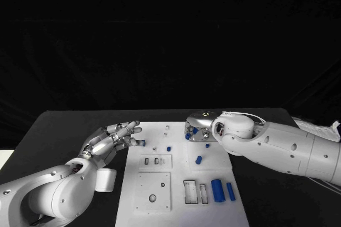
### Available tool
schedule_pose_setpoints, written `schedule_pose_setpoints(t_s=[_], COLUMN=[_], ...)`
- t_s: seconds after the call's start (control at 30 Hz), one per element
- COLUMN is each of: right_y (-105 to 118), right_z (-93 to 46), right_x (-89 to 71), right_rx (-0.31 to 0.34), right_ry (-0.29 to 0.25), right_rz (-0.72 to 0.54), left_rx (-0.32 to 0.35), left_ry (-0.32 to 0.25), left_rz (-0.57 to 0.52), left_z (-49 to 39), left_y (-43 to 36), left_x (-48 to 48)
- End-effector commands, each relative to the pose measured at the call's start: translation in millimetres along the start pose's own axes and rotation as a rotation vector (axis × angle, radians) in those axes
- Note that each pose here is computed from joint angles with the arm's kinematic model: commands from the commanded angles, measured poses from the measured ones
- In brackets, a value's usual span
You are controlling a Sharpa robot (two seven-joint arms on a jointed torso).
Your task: Assemble the parts on the task board
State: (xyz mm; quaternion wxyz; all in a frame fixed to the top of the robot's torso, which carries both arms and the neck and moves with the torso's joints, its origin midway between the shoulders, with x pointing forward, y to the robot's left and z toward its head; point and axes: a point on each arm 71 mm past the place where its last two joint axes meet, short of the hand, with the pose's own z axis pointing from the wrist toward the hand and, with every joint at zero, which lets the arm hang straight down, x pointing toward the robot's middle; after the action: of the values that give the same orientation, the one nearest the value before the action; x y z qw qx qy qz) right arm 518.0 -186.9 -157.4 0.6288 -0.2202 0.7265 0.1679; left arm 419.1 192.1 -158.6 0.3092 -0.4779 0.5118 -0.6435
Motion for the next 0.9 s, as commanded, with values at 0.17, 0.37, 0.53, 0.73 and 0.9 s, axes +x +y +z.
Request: schedule_pose_setpoints(t_s=[0.17, 0.37, 0.53, 0.73, 0.9], right_y=[2.4, 3.3, 3.9, 5.1, 6.6], right_z=[0.0, -0.5, -1.0, -1.6, -1.0], right_x=[2.9, -1.9, -7.3, -12.5, -16.9], right_rx=[-0.011, -0.018, -0.014, -0.006, 0.000], right_ry=[0.021, -0.041, -0.096, -0.134, -0.163], right_rz=[-0.010, 0.010, 0.035, 0.061, 0.073], left_rx=[-0.004, -0.007, -0.010, -0.012, -0.014], left_ry=[0.017, 0.015, 0.013, 0.012, 0.011], left_rz=[-0.009, -0.008, -0.007, -0.007, -0.006], left_z=[0.3, 0.4, 0.5, 0.3, 0.2], left_y=[-0.6, -0.5, -0.4, -0.3, -0.3], left_x=[1.7, 1.0, 0.5, 0.2, 0.0])
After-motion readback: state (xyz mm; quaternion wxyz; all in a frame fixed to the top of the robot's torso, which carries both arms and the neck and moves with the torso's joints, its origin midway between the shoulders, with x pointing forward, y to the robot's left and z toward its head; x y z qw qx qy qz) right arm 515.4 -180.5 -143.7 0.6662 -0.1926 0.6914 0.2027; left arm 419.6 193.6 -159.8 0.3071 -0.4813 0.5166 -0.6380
